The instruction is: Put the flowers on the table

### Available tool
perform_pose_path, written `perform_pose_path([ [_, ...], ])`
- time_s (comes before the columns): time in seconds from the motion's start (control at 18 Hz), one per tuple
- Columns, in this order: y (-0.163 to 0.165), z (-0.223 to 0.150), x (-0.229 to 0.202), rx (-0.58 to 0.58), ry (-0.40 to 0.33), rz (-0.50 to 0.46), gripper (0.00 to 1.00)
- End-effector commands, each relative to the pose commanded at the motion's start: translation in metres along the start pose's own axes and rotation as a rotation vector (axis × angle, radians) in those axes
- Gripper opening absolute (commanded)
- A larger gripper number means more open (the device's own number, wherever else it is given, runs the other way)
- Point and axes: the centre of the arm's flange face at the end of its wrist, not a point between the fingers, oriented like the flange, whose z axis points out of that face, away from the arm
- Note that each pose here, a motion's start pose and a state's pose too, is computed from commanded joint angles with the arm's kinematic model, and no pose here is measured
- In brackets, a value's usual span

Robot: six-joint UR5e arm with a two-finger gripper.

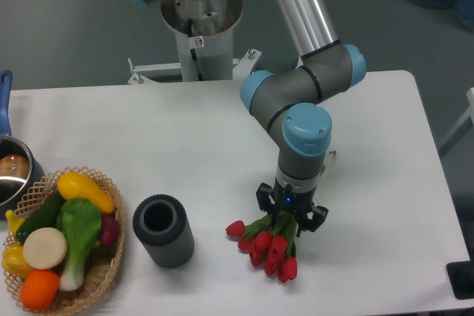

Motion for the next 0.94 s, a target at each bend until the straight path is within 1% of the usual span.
perform_pose_path([
  [0.17, 0.02, -0.013, -0.009, -0.001, -0.01, -0.046, 1.0],
  [0.28, 0.028, -0.016, -0.014, -0.001, -0.014, -0.06, 1.0],
  [0.44, 0.033, -0.022, -0.018, -0.001, -0.024, -0.065, 1.0],
  [0.61, 0.031, -0.03, -0.018, 0.003, -0.037, -0.053, 1.0],
  [0.94, 0.031, -0.03, -0.018, 0.004, -0.038, -0.046, 1.0],
])
